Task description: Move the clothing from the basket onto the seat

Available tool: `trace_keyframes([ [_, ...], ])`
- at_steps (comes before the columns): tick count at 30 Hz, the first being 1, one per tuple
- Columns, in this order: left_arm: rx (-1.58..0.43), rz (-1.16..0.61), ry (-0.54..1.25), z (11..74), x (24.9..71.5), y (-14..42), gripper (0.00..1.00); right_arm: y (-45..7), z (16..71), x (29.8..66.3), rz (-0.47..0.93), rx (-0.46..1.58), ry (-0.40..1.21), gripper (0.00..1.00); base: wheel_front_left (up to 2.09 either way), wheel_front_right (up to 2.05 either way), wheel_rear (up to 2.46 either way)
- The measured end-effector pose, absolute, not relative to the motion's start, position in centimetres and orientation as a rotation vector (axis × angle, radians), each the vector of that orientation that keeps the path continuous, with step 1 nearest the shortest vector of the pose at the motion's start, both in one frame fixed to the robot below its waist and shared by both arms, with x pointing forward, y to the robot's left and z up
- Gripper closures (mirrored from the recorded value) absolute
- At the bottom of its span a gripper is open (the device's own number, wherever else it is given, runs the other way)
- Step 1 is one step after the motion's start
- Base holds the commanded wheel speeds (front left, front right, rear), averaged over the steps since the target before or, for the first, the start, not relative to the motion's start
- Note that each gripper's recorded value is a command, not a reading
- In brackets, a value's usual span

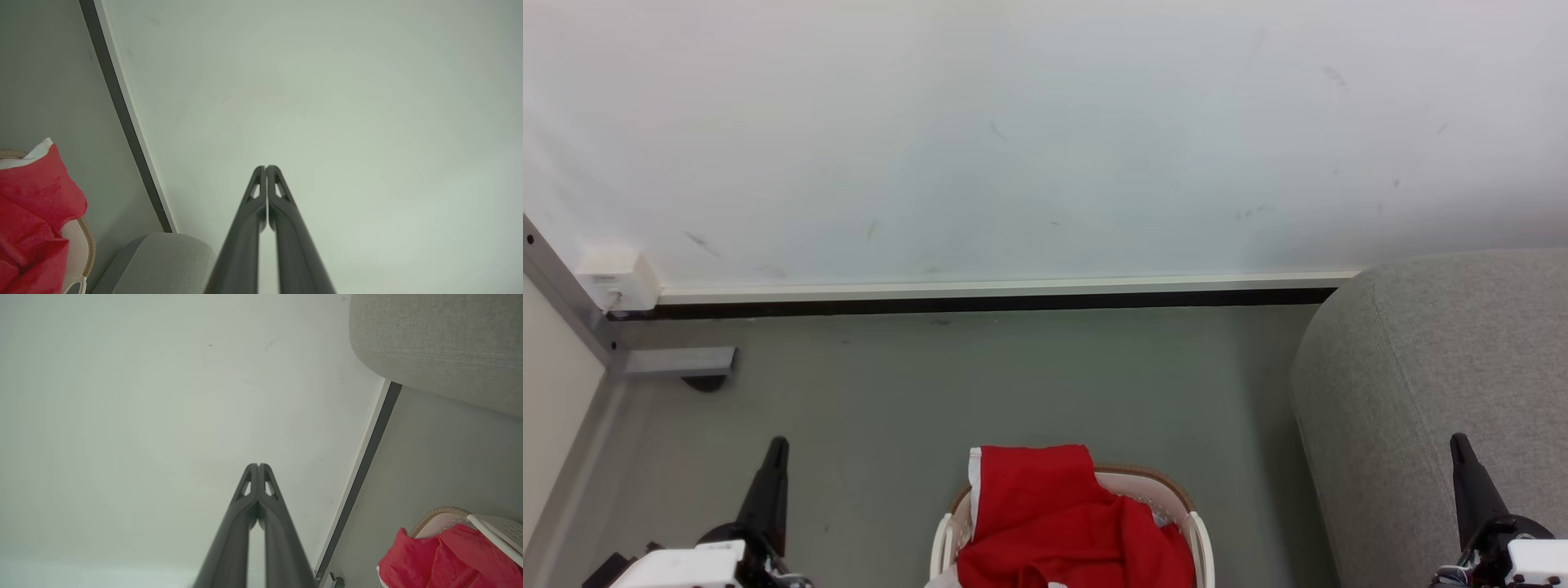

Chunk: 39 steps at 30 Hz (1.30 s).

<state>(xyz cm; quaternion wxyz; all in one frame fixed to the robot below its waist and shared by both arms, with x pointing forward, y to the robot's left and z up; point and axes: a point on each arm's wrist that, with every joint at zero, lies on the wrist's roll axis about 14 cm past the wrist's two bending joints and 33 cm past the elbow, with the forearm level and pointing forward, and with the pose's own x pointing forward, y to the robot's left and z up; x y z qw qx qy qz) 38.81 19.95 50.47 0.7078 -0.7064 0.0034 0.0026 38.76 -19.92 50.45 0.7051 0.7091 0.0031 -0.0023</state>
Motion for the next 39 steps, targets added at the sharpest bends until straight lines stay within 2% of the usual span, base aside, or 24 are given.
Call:
trace_keyframes([
  [39, -1.569, 0.006, 0.007, 50.47, 38.81, 19.95, 1.0, -19.92, 50.46, 38.76, -0.005, 1.576, 0.007, 1.0, 0.0, 0.0, 0.0],
])
